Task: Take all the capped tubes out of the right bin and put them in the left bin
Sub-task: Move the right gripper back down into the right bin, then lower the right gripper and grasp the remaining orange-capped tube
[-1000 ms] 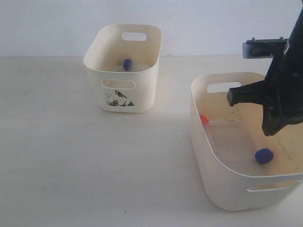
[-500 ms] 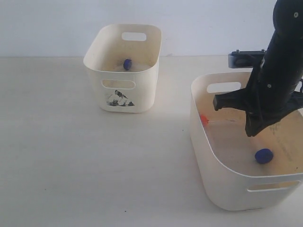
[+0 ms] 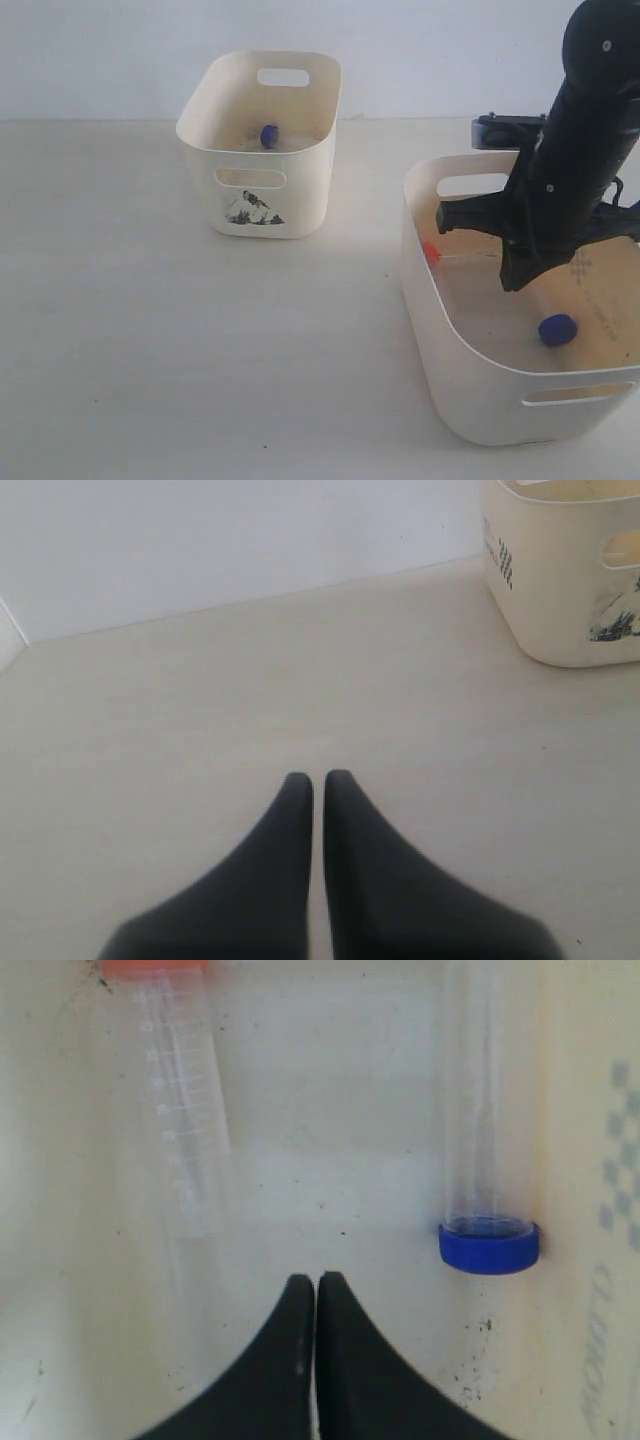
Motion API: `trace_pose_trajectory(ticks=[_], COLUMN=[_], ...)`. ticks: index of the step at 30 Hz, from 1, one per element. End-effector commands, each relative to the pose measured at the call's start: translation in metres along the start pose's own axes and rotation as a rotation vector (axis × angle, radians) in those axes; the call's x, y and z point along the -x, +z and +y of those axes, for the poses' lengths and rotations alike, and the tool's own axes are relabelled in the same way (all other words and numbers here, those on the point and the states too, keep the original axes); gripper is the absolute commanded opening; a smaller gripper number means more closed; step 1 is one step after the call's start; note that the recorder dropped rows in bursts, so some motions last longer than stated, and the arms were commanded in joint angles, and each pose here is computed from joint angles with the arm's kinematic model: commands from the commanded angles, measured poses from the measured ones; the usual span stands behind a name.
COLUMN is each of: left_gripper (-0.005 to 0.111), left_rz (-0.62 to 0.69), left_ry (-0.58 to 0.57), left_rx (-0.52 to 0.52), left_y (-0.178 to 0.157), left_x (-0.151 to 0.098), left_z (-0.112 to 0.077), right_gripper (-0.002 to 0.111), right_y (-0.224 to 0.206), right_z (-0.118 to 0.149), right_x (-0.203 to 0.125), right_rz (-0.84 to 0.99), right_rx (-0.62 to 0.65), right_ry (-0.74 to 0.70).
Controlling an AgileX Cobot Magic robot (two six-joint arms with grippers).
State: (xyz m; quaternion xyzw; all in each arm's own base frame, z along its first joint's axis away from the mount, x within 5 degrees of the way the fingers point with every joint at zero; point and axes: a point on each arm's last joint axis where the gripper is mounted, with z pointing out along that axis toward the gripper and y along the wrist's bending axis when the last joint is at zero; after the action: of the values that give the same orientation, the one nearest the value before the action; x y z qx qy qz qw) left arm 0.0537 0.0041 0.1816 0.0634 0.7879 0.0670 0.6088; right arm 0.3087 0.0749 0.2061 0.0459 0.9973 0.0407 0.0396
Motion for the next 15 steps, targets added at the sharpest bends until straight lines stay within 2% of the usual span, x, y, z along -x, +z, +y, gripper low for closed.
trace_pose_trajectory(ticks=[1,15], left_gripper=[0.004,0.004], left_rz=[-0.007,-0.007], left_ry=[-0.012,-0.012], left_rx=[-0.002,-0.002], left_y=[-0.0003,-0.0003], left_x=[0.0014,0.0014], left_z=[0.0000,0.0000], right_gripper=[-0.001,-0.001], right_y=[-0.0009,0.0012], right_z=[-0.0007,0.0002], right_x=[0.0003,0.0025], right_rz=[-0.007,-0.021], right_rx=[0.005,0.013], right_ry=[0.007,0.008])
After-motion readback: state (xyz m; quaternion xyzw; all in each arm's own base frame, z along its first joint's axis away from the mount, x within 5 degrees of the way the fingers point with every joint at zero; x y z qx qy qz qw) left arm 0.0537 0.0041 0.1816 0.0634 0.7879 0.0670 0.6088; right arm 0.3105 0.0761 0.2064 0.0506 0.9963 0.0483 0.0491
